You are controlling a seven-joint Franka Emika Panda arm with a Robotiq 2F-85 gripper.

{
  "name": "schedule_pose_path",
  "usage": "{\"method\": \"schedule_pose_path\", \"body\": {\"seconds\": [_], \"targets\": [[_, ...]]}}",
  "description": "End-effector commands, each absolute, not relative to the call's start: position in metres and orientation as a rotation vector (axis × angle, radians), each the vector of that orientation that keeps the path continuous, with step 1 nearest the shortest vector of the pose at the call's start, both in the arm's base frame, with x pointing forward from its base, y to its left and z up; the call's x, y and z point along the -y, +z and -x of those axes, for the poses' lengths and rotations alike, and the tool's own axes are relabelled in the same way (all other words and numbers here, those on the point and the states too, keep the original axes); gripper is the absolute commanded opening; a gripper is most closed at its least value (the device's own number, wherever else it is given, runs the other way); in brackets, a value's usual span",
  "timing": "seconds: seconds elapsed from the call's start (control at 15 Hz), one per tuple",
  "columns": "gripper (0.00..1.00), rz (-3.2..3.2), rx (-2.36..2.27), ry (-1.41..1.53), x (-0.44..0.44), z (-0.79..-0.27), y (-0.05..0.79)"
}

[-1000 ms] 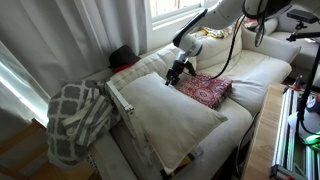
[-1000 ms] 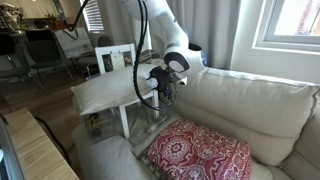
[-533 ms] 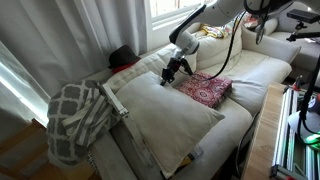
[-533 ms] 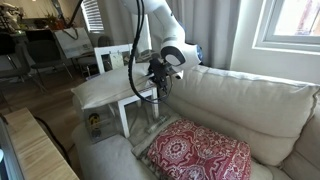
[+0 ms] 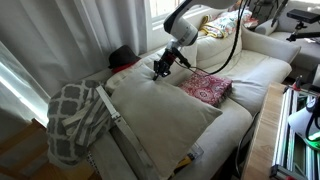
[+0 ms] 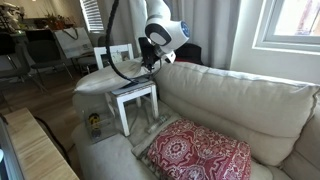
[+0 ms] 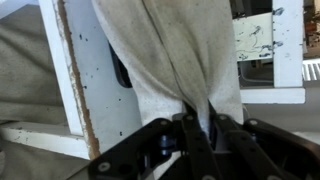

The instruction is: Flip the pillow on the chair anticlockwise one, pick up the remote controller on the chair seat and move it onto the red material on the sofa seat

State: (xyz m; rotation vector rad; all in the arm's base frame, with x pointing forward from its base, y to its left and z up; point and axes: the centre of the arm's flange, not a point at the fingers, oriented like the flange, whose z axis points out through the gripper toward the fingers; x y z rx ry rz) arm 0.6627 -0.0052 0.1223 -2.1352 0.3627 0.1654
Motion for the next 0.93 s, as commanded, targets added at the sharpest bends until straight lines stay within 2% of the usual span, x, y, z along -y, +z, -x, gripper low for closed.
{"method": "schedule_pose_path", "body": {"seconds": [0.0, 0.07, 0.4, 0.47, 0.87], "targets": [[0.03, 2.136, -0.378, 0.167, -0.003, -0.662, 0.133], [0.11, 2.145, -0.369, 0.163, -0.008, -0.663, 0.142], [0.11, 2.156, -0.386, 0.164, 0.005, -0.66, 0.132], [0.03, 2.157, -0.387, 0.164, 0.006, -0.66, 0.131], [0.03, 2.173, -0.355, 0.136, -0.038, -0.646, 0.194]]}}
